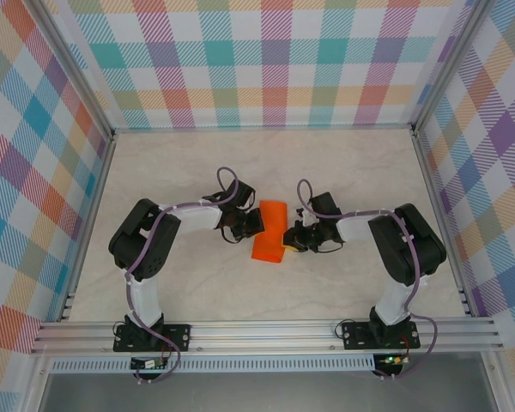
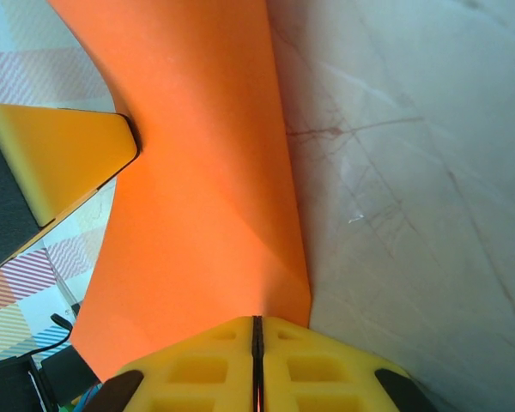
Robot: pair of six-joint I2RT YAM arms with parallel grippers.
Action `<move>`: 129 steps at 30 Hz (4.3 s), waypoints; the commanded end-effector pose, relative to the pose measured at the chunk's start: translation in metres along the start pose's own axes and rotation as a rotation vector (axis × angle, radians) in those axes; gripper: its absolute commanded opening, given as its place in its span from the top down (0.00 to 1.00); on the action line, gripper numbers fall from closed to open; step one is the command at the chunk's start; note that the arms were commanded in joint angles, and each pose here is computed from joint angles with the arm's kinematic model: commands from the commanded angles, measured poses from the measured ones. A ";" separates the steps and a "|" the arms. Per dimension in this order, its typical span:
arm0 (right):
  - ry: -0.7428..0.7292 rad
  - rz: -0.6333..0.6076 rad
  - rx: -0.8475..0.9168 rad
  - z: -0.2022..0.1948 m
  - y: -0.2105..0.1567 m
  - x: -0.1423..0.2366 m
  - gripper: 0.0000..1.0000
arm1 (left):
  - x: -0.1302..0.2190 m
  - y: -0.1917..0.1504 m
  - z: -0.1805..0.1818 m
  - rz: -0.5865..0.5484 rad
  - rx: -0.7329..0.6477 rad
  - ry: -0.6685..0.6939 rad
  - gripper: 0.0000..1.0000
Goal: Fold a paper plane with a square sheet of paper (pick it up from the middle)
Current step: Fold the square sheet of paper in half at the center of the table.
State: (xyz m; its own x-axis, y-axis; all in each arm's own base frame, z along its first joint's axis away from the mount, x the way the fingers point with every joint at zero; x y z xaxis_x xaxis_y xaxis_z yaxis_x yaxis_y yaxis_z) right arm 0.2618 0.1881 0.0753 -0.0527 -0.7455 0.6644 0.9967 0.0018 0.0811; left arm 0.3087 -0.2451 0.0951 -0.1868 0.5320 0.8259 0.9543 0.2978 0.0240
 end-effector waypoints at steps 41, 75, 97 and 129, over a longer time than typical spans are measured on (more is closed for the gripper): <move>0.023 0.026 0.068 0.005 -0.035 -0.008 0.89 | -0.013 -0.013 0.023 0.053 0.005 0.103 1.00; -0.066 0.063 0.098 0.013 -0.050 -0.008 0.89 | -0.014 -0.014 0.024 0.058 0.004 0.104 1.00; -0.096 0.079 0.097 0.013 -0.052 -0.008 0.90 | -0.014 -0.015 0.024 0.067 0.000 0.102 1.00; -0.088 -0.060 0.078 -0.007 0.029 -0.007 0.88 | -0.019 -0.018 0.032 0.079 0.004 0.131 1.00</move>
State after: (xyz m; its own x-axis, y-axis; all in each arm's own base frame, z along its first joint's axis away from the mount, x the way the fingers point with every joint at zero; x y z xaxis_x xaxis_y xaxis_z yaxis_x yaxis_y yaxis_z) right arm 0.2958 0.1938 0.0835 -0.1280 -0.7068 0.6958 0.9823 0.0063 0.1870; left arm 0.3085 -0.2450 0.0946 -0.1852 0.5323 0.8261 0.9596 0.2793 0.0352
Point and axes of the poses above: each hand's point on the last joint's axis, 136 mm out from that joint toward the fingers, its own x axis back along the fingers, its own z axis along the line the jaws close on, y = z × x, the point moved 9 cm from there along x, back along the fingers, and after that the axes turned 7 degrees about x, right-handed, at the moved point
